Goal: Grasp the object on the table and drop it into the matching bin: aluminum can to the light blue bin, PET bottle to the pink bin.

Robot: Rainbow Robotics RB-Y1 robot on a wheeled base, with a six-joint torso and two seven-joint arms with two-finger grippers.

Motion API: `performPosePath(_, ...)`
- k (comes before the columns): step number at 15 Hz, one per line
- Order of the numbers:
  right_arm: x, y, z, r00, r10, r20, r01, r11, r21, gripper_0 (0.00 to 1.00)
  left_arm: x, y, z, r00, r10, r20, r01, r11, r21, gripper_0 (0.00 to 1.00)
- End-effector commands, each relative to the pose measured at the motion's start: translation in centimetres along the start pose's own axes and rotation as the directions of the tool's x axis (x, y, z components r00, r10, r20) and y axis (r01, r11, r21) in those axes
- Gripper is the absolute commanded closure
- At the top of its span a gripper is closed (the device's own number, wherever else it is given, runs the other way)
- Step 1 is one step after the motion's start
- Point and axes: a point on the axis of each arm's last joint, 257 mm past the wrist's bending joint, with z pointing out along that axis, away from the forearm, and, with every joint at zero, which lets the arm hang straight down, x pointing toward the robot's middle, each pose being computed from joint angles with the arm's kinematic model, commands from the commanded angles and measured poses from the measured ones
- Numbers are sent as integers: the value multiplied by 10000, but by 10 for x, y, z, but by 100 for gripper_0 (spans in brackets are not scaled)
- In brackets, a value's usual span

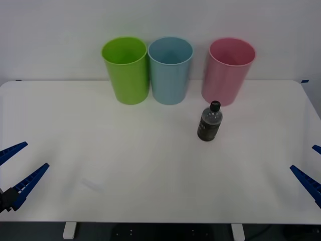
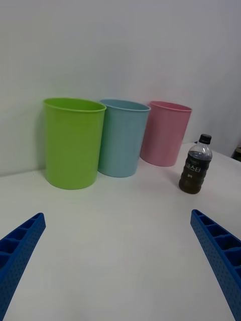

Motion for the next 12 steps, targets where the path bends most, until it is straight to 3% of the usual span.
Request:
performPosePath(1, 4, 1, 1, 9999, -9, -131, 9, 10000, -24, 0, 0, 0, 0, 10000, 1, 0, -1, 10000, 0, 0)
performPosePath(4, 16, 4, 10, 9997, 31, -231, -29, 10000, 81, 0, 0, 0, 0, 10000, 1, 0, -1, 10000, 0, 0)
performPosePath(9, 36, 5, 25, 9868, -1542, -502, 1560, 9872, 328, 0, 0, 0, 0, 10000, 1, 0, -1, 10000, 0, 0)
performPosePath(12, 47, 8, 38, 9847, -1636, -600, 1660, 9854, 375, 0, 0, 0, 0, 10000, 1, 0, -1, 10000, 0, 0)
